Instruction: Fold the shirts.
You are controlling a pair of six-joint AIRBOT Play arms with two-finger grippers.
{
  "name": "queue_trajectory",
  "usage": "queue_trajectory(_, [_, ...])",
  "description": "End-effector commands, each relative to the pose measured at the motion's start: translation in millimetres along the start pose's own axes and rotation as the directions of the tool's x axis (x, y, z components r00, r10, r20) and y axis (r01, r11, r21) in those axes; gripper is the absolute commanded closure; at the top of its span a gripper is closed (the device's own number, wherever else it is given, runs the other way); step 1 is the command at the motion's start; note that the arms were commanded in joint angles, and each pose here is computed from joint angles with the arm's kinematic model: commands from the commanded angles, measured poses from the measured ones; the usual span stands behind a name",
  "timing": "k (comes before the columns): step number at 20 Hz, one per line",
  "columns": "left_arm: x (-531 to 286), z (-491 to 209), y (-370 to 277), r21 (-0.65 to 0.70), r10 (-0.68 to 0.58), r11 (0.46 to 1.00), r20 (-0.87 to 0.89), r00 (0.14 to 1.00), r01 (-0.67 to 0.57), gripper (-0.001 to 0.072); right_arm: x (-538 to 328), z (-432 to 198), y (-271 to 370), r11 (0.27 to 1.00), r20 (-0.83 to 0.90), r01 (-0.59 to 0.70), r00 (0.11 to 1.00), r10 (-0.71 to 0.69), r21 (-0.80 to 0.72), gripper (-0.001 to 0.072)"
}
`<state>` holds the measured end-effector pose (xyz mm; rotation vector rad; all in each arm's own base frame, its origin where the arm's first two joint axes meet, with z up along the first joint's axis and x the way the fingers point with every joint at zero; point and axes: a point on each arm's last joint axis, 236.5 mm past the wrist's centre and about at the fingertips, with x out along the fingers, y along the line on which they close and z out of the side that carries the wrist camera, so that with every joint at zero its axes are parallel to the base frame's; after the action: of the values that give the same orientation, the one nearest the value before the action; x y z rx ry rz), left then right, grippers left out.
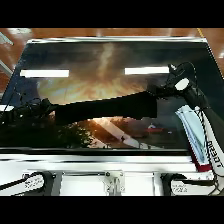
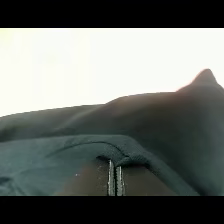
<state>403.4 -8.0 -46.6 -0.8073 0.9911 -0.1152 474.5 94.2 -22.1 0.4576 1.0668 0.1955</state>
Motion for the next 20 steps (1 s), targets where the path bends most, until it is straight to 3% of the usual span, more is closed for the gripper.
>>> queue_trajectory(1, [15, -17, 4, -0.044, -0.014, 0.999, -0.083, 0.996, 0.01, 0.0297, 12, -10, -17, 0.999, -0.058, 0.019, 0.998, -0.016, 0.048, 0.0591])
queue_trajectory(3, [14, -20, 2, -0.047, -0.026, 0.999, -0.102, 0.994, 0.022, 0.016, 12, -9, -17, 1.0, -0.053, 0.018, 0.998, -0.017, 0.016, 0.0058])
queue_trajectory(7, [-7, -5, -13, -0.039, -0.089, 0.996, -0.122, 0.988, 0.085, 0.016, -29, 3, -66, 0.99, -0.036, 0.126, 0.991, -0.128, -0.068, 0.0029])
queue_trajectory(9, [-19, 4, -23, -0.023, -0.121, 0.993, -0.133, 0.984, 0.119, 0.0161, -48, -5, -102, 0.985, -0.089, 0.173, 0.981, -0.171, 0.011, 0.0029])
queue_trajectory(11, [-24, 8, -33, -0.004, -0.14, 0.99, -0.141, 0.98, 0.141, 0.0162, -52, -33, -119, 0.983, -0.216, 0.147, 0.969, -0.121, 0.11, 0.0029])
queue_trajectory(14, [-23, 1, -45, 0.014, -0.157, 0.987, -0.17, 0.973, 0.162, 0.0163, -34, -64, -114, 0.988, -0.342, 0.063, 0.94, -0.012, 0.139, 0.0029])
queue_trajectory(20, [-22, -27, -76, 0.057, -0.2, 0.973, -0.261, 0.944, 0.222, 0.0185, 28, -48, -74, 0.963, -0.243, -0.087, 0.958, 0.151, 0.254, 0.0029])
